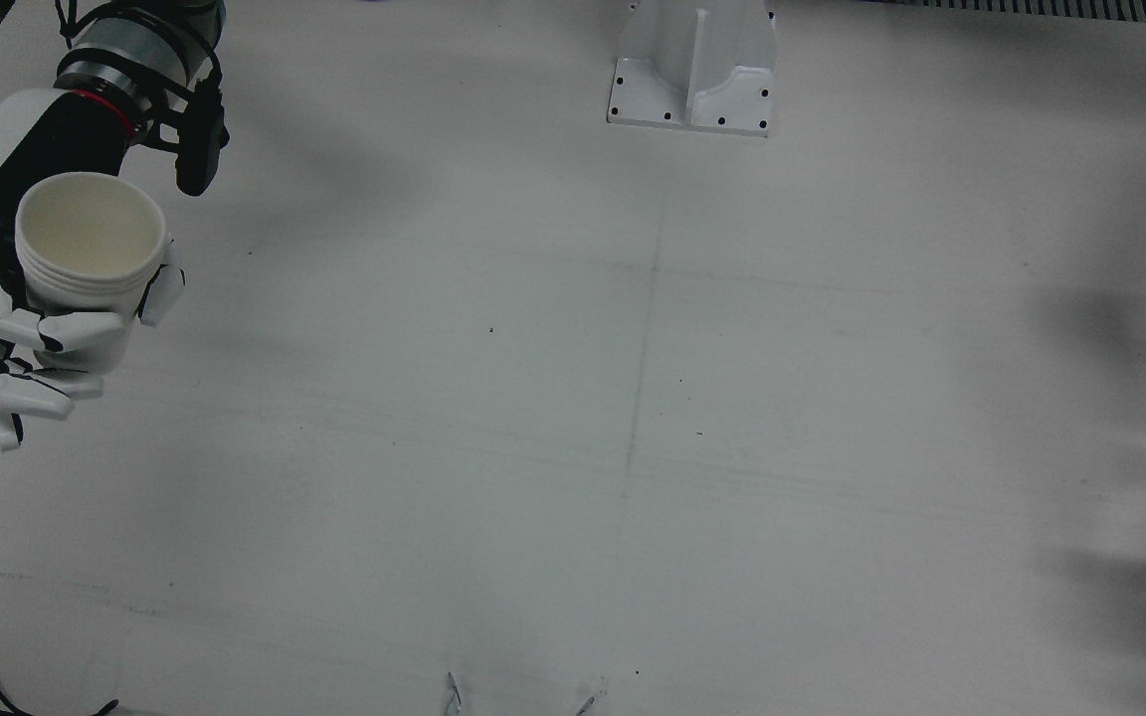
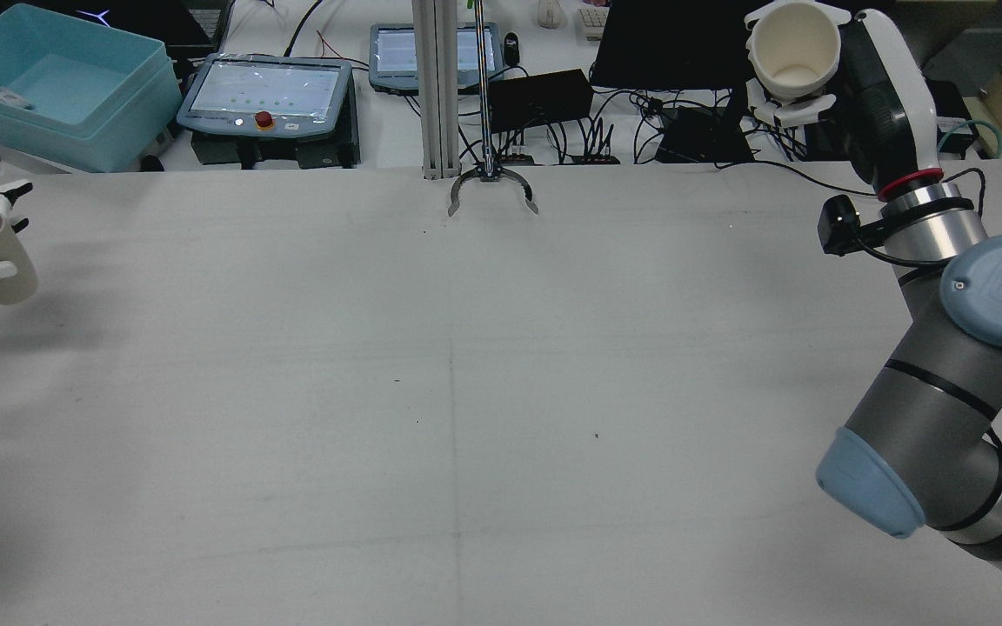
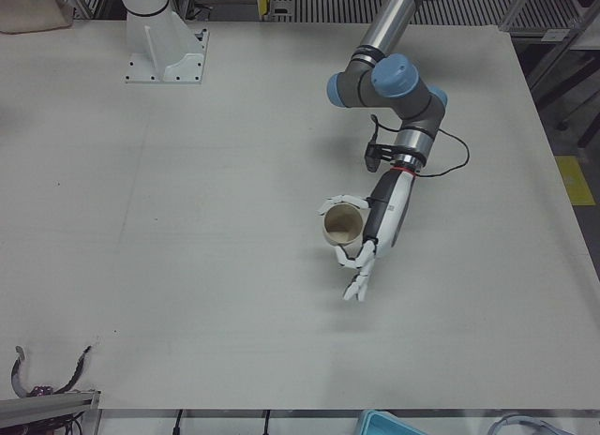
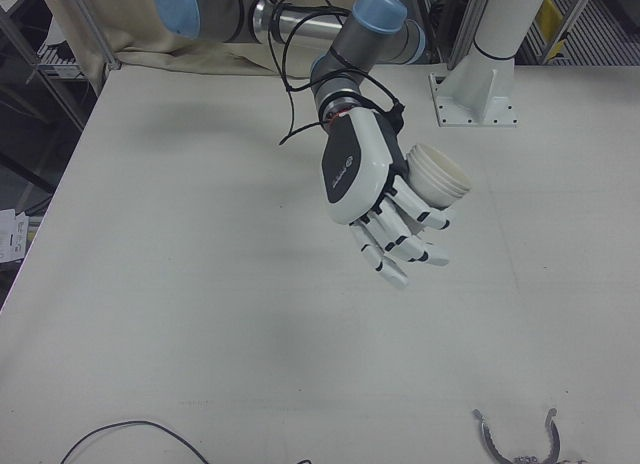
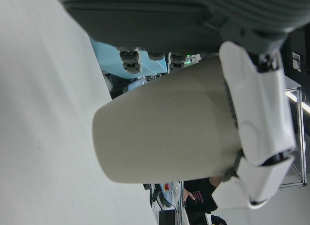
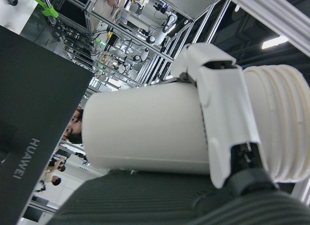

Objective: Pour water
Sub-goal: 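Turn the right-hand cup upright and withdraw the right arm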

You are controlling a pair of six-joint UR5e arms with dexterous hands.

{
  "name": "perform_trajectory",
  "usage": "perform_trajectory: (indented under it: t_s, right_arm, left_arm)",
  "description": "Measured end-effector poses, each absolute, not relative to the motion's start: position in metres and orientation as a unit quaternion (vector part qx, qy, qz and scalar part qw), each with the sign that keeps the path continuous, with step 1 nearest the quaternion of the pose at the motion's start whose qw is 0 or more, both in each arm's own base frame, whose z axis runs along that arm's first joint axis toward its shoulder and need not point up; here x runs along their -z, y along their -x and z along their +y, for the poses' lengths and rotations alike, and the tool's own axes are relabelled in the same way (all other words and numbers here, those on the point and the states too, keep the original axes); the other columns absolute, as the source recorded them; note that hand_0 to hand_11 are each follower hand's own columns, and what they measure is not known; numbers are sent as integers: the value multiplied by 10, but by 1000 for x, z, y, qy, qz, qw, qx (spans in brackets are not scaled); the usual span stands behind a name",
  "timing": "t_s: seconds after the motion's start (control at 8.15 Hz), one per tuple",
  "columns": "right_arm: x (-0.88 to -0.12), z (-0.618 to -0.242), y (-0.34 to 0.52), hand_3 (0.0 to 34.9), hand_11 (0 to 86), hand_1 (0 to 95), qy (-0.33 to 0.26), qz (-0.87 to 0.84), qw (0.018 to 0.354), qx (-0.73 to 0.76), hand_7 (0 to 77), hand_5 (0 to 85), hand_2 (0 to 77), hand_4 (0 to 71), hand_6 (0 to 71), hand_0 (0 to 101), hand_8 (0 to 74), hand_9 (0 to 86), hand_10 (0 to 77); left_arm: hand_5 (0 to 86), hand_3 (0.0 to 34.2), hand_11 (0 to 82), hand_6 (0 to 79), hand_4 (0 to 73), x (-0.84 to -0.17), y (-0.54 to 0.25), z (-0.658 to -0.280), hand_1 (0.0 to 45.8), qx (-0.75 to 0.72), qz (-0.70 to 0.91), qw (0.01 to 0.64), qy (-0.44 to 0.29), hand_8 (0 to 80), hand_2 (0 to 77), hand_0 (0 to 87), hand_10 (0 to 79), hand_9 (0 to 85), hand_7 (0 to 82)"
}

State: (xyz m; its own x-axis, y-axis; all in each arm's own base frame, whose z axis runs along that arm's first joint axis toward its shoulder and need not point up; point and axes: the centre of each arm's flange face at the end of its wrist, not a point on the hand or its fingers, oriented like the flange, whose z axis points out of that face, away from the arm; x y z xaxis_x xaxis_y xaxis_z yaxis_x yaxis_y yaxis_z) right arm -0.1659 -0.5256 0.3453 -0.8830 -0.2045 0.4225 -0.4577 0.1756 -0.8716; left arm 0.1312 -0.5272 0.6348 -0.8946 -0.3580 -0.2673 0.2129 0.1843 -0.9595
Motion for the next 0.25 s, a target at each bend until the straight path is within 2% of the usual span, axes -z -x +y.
perform_trajectory:
  t_s: [0.12,0.25]
  right_arm:
    - [-371,-536,173,0,224,295,-190,-752,77,-626,338,420,436,191,256,803,327,458,136]
    - [-399,-543,184,0,224,295,-162,-748,58,-641,338,420,436,191,256,803,327,458,136]
  left_arm:
    - [676,0,93,0,164,-666,-97,-510,153,655,725,209,38,0,344,506,49,16,147]
    - [676,0,93,0,158,-689,-76,-494,153,667,716,202,32,0,344,507,49,16,147]
